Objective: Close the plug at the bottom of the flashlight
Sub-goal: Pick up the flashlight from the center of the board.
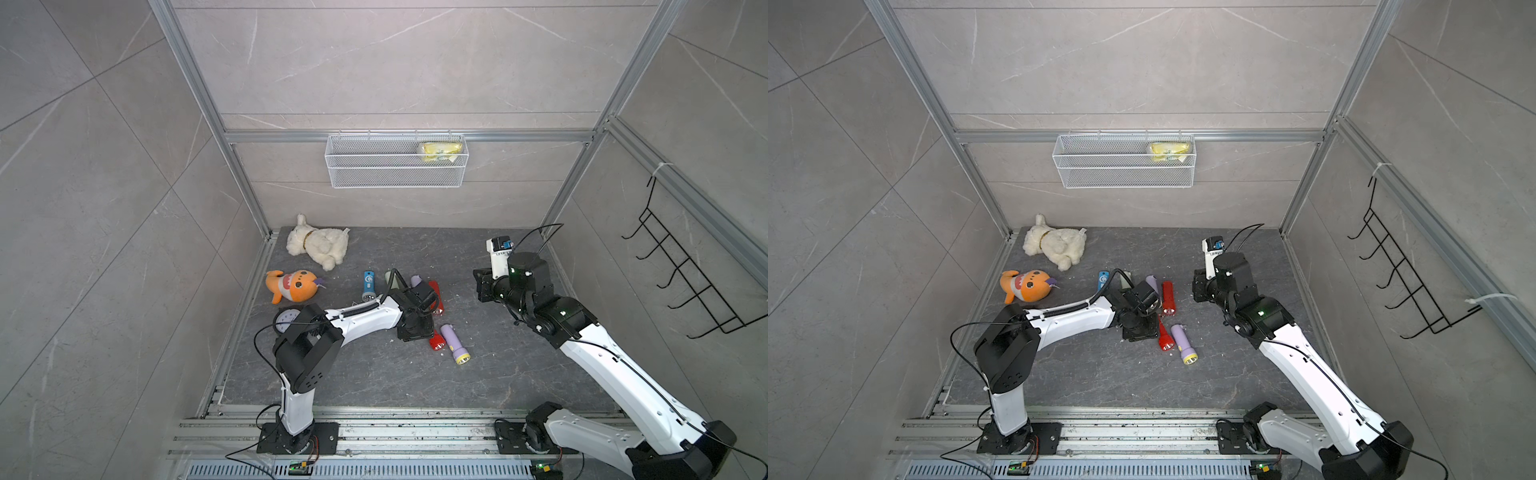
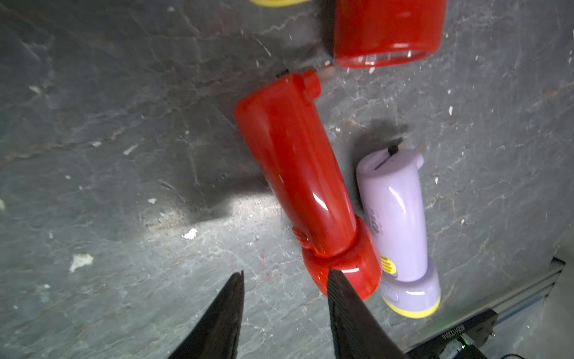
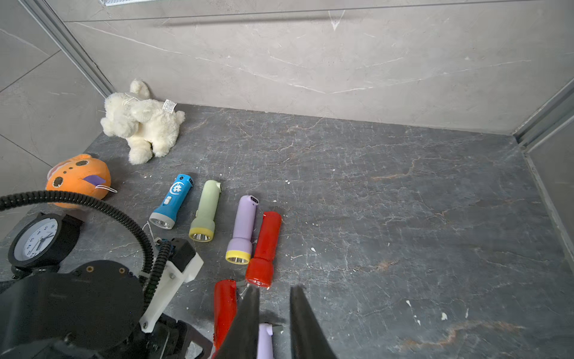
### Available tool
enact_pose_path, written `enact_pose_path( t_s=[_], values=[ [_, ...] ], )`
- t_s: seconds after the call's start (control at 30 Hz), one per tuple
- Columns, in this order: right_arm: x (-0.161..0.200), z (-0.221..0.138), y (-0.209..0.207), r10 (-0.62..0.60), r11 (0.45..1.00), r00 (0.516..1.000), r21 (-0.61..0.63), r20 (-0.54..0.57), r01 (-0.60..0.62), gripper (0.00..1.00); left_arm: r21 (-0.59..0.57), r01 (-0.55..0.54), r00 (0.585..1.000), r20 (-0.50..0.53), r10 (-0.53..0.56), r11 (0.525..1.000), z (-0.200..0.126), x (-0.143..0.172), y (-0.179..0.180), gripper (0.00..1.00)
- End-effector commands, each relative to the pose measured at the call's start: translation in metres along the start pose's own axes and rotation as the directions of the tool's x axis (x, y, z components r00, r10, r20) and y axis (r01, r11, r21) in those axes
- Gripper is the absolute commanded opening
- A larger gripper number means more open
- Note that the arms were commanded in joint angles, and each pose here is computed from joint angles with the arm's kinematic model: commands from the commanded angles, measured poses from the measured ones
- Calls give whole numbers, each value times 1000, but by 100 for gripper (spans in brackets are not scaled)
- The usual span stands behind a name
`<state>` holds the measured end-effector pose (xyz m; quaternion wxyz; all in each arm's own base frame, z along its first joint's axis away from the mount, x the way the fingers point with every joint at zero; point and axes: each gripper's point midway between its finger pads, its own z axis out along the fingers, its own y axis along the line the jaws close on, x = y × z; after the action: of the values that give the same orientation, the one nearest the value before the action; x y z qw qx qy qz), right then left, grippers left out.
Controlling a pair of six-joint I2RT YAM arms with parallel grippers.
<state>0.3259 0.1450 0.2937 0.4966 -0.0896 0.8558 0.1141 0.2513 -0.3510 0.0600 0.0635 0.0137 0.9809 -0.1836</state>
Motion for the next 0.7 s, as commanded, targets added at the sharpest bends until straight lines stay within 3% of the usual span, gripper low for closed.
enact_pose_path(
  t_s=[0.0, 0.4, 0.67],
  values=[
    [-7, -7, 0, 16, 1000, 1000, -5, 15, -16, 22, 0, 14, 998, 57, -14, 1000, -2, -16, -6, 52],
    [0, 5, 0, 8, 1000, 1000, 3, -9, -8, 24, 7, 25, 996, 90, -26, 1000, -1, -26, -21, 56],
    [-2, 3, -7, -3, 999, 1000, 41, 2, 3, 24, -49, 18, 999, 46, -16, 999, 27, -13, -27, 56]
  ],
)
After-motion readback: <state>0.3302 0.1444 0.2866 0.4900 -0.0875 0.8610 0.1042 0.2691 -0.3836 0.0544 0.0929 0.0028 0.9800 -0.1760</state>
